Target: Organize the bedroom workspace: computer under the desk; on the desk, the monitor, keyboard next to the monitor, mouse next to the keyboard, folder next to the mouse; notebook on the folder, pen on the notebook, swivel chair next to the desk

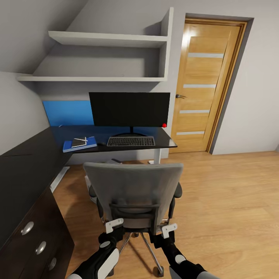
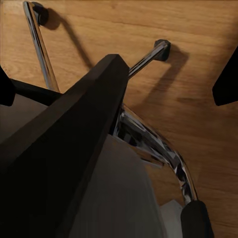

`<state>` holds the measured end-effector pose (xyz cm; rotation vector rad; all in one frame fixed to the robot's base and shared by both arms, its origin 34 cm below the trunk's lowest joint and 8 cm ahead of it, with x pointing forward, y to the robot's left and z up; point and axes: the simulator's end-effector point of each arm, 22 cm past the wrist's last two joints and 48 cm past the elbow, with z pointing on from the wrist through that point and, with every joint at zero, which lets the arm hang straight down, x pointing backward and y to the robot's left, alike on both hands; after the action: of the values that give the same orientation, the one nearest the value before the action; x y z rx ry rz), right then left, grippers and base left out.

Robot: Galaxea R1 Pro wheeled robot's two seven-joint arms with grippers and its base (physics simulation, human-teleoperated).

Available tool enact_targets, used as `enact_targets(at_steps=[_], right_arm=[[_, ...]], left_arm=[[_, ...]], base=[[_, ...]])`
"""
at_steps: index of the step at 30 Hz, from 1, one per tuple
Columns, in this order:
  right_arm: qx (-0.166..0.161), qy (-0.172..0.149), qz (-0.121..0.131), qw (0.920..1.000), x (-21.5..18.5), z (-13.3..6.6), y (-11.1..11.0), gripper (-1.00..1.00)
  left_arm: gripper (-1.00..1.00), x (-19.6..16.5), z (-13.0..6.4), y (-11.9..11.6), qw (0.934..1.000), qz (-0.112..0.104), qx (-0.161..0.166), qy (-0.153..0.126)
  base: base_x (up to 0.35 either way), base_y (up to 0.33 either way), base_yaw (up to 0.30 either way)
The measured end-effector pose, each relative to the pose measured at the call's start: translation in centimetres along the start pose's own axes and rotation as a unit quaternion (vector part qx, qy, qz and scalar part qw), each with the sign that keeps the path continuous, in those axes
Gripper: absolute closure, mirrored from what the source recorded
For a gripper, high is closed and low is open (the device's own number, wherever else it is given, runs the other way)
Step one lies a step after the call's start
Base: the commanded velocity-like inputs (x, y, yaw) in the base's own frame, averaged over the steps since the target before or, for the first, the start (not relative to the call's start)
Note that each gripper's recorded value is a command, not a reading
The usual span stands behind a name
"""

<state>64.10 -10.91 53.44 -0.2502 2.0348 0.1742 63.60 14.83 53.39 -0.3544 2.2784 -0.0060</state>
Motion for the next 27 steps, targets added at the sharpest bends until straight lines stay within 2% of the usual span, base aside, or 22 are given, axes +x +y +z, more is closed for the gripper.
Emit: enact_targets(at_steps=[12,15,18,27], right_arm=[[0.001,0.000,0.003,1.0000,0.00,-0.01,-0.04,-1.00],[-0.004,0.000,-0.004,1.0000,0.00,-0.04,0.23,-1.00],[0.003,0.000,0.003,1.0000,0.06,-0.03,-0.15,-1.00],[-0.001,0.000,-0.001,1.0000,0.08,-0.06,0.07,-1.00]], left_arm=[[-1.00,-0.05,0.02,0.07,1.0000,0.000,0.000,-0.001],[-1.00,-0.06,-0.01,0.08,1.0000,0.000,0.000,-0.001],[-1.00,-0.09,0.02,0.10,1.0000,0.001,0.000,-0.001],[-1.00,-0.04,0.00,0.08,1.0000,0.000,0.000,-0.001]], base=[[0.000,0.000,0.000],[0.222,0.000,0.000],[0.048,0.000,0.000],[0.104,0.000,0.000]])
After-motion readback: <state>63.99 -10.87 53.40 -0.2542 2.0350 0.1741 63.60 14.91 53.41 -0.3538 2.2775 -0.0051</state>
